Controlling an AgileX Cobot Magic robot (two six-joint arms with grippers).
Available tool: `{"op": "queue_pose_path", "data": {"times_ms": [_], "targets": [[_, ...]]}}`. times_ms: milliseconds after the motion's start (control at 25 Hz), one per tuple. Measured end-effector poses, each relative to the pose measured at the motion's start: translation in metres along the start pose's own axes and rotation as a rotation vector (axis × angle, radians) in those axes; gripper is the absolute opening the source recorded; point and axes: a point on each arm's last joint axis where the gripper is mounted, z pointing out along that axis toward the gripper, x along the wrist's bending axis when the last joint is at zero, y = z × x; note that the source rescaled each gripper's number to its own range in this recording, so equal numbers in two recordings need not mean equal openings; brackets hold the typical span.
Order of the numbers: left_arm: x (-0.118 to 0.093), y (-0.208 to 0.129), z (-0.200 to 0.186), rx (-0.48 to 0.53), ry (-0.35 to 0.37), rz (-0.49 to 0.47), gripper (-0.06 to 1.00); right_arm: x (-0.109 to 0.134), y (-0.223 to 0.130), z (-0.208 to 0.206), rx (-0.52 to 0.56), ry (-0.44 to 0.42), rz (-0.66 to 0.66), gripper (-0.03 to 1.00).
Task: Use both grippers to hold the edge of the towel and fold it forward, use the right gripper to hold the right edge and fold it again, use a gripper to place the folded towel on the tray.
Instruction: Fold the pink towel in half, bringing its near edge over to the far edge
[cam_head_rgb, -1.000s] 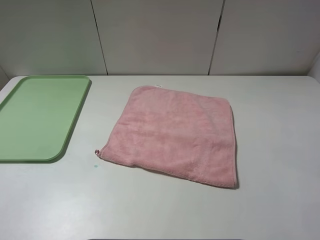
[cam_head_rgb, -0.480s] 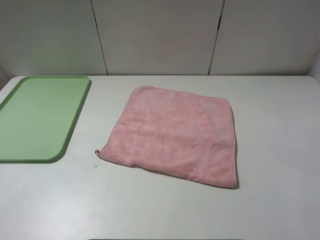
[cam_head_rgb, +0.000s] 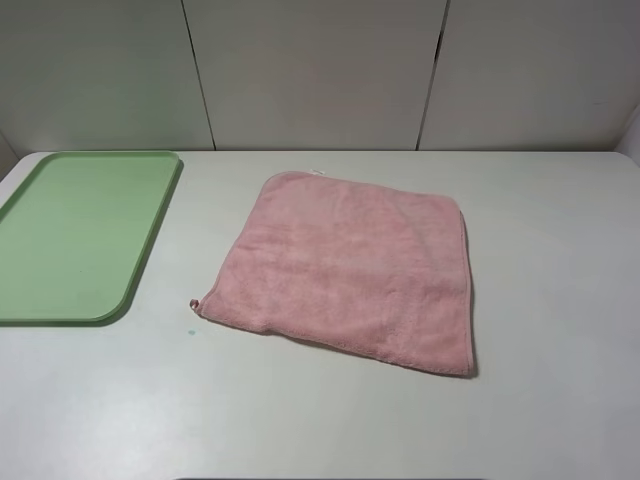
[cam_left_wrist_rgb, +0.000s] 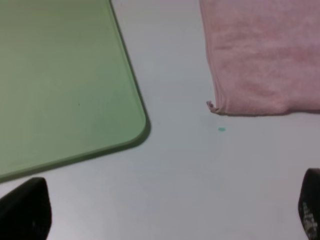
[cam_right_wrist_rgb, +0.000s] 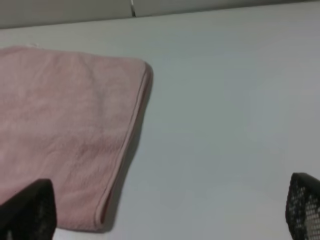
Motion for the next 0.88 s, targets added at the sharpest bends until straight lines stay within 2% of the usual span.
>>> {"op": "queue_pose_path", "data": {"times_ms": [280,560,680,880], "targets": [[0.003,0.021,0.008,0.112,-0.017,0.051,1.00,0.002,0.011,0.015,0.116,0.067,-0.035,1.00],[0.007,0.052,0.029,0.242,-0.053,0.158,1.00,0.005,0.035,0.023,0.164,0.140,-0.212,1.00],[0.005,0.060,0.041,0.278,-0.109,0.204,1.00,0.007,0.039,0.030,0.186,0.178,-0.311,1.00],[-0.002,0.066,0.061,0.364,-0.221,0.359,1.00,0.010,0.045,0.041,0.176,0.216,-0.485,1.00]]}}
